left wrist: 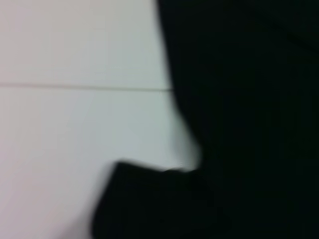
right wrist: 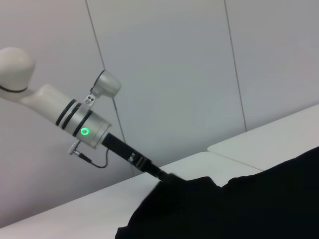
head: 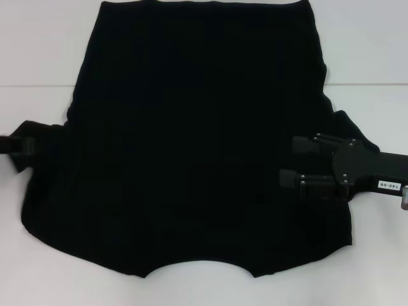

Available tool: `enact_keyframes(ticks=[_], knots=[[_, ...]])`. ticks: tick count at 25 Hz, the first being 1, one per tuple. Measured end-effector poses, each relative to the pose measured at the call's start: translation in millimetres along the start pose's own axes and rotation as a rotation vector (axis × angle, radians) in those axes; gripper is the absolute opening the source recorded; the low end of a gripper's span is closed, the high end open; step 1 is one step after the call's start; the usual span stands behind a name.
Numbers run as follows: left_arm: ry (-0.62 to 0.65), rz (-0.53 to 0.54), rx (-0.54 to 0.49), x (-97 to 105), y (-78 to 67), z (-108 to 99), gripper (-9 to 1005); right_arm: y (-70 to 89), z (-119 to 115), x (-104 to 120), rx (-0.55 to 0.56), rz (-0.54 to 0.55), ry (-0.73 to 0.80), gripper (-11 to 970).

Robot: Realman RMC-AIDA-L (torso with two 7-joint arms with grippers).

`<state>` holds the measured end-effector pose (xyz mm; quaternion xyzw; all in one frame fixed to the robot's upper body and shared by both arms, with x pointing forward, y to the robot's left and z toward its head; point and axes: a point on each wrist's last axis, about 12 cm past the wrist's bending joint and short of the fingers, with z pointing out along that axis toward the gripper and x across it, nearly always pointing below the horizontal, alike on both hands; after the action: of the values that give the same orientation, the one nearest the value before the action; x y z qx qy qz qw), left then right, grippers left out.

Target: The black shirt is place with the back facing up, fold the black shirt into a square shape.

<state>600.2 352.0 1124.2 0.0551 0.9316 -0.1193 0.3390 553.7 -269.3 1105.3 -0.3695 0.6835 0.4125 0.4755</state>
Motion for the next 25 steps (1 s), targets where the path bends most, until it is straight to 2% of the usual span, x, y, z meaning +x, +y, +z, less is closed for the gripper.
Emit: enact_keyframes(ticks=[6,12,17,21,25], knots=[[-0.003,0.109,0.175,-8.9,-53.6,14.5,64,1.3,-3.5,4.2,0.008,0.009,0.0,851],[0.006,0.149,0.375,7.7,-88.5,29.6,69,2.4,-7.2,7.0,0.017,0.018,-0.01,849],[0.001,0.17,0.453,18.9,-100.4,42.2,74,2.2,-8.9,7.3,0.023,0.019,-0.015,846],[-0.007,0.15,0.468,18.9,-101.9,44.7,78,1.4,-10.0,6.7,0.025,0.018,-0.015,845],[-0.058,0.128,0.48,13.5,-99.1,38.5,81,-2.1,-11.6,3.3,0.039,0.024,-0.018,843]])
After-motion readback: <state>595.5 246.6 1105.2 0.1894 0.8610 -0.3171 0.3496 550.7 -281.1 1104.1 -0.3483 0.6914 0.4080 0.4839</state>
